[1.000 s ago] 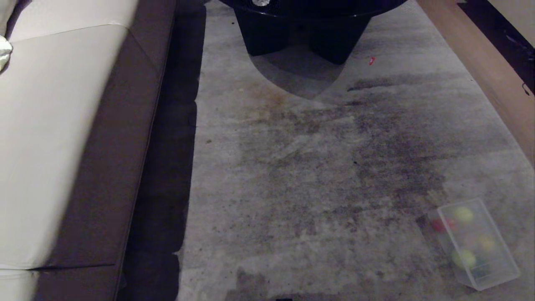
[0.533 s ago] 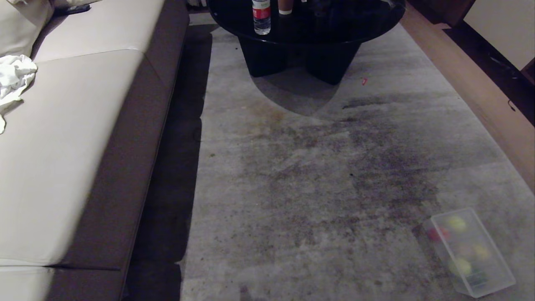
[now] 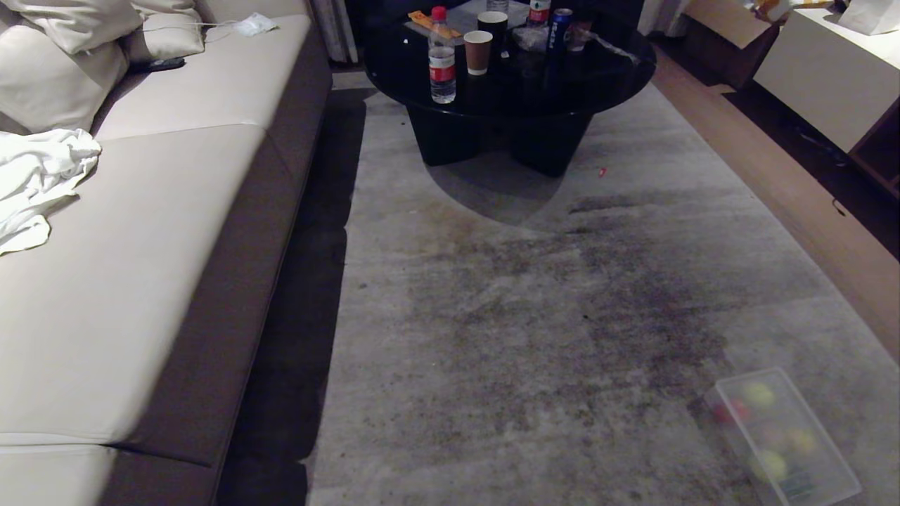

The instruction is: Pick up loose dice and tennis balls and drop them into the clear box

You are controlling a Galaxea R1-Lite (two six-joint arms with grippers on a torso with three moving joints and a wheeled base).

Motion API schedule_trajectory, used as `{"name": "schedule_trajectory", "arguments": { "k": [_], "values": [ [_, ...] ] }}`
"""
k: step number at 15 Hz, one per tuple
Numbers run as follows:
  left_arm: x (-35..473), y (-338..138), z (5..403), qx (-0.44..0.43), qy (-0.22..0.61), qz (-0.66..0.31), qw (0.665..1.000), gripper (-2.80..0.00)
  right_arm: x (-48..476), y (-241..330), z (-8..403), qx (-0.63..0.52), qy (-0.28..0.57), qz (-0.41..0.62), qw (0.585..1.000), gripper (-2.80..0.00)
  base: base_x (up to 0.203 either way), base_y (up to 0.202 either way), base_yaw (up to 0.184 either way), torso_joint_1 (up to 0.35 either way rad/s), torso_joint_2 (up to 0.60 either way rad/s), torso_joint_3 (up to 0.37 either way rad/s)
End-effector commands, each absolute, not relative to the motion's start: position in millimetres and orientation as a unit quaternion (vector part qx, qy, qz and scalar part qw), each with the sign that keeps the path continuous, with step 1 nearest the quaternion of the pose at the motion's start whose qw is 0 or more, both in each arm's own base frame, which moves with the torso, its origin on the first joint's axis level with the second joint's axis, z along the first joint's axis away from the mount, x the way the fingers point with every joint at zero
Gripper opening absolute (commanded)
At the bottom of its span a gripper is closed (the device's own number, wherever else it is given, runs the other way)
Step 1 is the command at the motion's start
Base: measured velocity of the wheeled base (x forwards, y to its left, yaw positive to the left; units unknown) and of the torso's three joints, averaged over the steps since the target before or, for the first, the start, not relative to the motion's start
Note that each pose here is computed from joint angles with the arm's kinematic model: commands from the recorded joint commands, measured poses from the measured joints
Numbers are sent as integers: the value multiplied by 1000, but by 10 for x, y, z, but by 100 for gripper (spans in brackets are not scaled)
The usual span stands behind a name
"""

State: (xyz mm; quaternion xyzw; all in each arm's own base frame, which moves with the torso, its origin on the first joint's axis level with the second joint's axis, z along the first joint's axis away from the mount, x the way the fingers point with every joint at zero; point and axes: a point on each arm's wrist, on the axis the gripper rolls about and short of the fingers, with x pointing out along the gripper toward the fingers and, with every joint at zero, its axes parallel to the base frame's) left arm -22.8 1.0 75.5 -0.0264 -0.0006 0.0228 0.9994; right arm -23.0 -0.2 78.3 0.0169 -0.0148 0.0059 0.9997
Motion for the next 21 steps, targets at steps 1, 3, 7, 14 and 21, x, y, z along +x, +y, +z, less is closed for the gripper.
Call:
{"name": "schedule_trajectory", "arguments": {
  "k": [1,3,7,14,21],
  "values": [
    [-226,10,751,-27,1,23,999,-280,-220,-2,755,17,-9,6,1000,-280,0,0,0,3,-2,204],
    [-226,10,751,-27,1,23,999,-280,-220,-2,755,17,-9,6,1000,-280,0,0,0,0,6,201],
    [-226,10,751,-27,1,23,999,-280,-220,-2,755,17,-9,6,1000,-280,0,0,0,2,5,206],
    [-226,10,751,-27,1,23,999,-280,-220,-2,755,17,-9,5,1000,-280,0,0,0,2,1,200],
    [-226,10,751,-24,1,22,999,-280,-220,-2,755,16,-9,6,1000,-280,0,0,0,2,2,200]
  ]
}}
